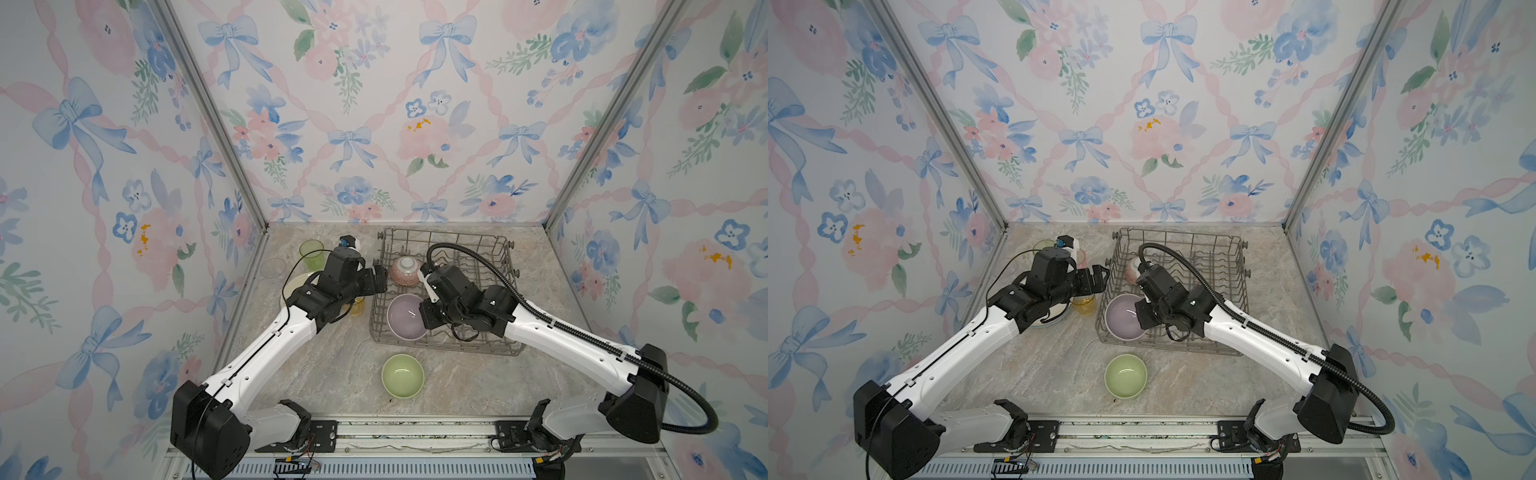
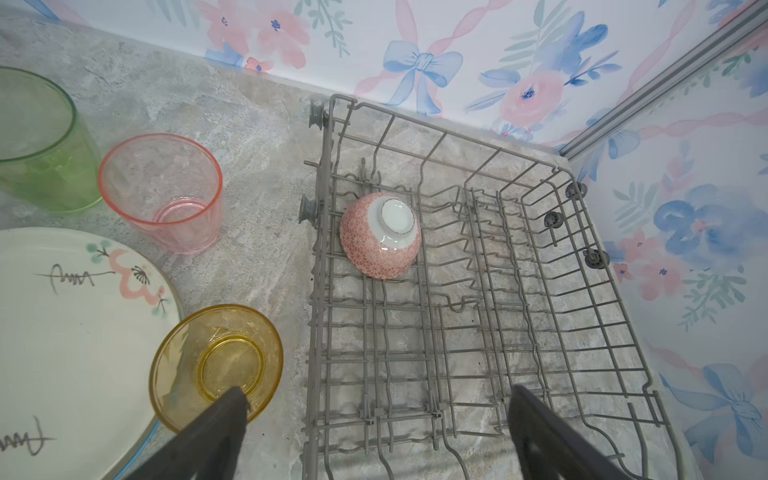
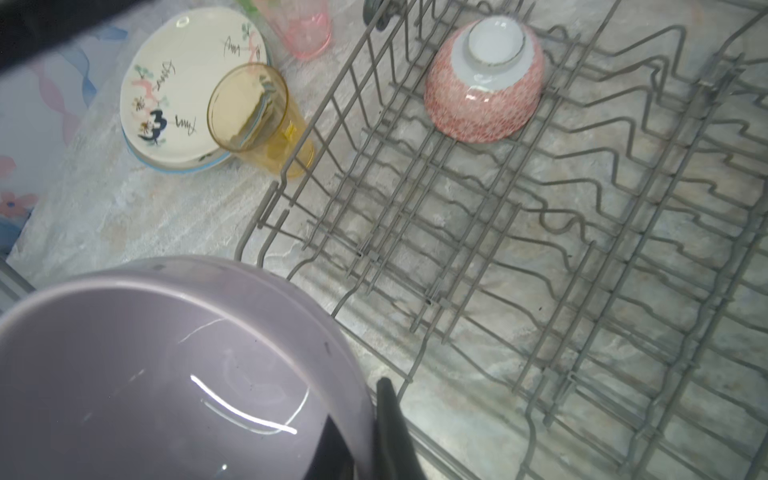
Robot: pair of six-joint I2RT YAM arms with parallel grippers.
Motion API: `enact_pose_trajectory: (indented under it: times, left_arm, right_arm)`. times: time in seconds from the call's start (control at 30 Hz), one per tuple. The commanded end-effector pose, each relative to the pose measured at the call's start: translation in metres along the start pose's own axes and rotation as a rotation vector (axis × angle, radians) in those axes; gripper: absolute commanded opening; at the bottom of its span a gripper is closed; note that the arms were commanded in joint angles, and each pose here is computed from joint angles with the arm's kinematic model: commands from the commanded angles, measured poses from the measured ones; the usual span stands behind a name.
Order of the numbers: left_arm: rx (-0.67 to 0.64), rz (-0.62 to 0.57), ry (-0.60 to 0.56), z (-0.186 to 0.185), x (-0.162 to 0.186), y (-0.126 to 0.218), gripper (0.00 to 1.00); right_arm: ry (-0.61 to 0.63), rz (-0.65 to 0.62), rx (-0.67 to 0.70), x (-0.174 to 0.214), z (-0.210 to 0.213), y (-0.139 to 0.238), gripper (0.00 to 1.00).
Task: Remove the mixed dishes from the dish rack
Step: 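Carry the lilac bowl toward the robot over the pale green bowl, then lower the lilac bowl onto the pale green bowl and open the right gripper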
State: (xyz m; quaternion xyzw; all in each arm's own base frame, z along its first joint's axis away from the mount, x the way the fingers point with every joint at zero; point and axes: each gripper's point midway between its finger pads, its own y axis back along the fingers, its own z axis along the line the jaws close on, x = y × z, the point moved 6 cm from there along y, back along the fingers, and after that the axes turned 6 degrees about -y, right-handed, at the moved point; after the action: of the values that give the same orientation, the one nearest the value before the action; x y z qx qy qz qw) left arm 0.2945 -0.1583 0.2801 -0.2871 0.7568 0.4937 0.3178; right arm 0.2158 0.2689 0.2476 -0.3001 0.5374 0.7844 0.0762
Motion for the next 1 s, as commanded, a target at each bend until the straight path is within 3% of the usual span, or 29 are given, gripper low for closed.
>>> enact_pose_trajectory:
  times: [0.0,0.33,0.97]
  left_arm:
    - [-0.021,0.016,0.026,0.007,0.008,0.003,0.98]
    - [-0.027,0.037,0.036,0.010,0.016,0.000,0.98]
    - [-0.062,0.044,0.026,0.017,0.022,-0.004,0.98]
  right_arm:
    - [0.001,0.055,0.000,0.024,0.004,0.007,0.00]
    - [0.060,0.117,0.011,0.071,0.026,-0.002,0.00]
    - [0.115,0.188,0.094,0.094,0.032,-0.044,0.00]
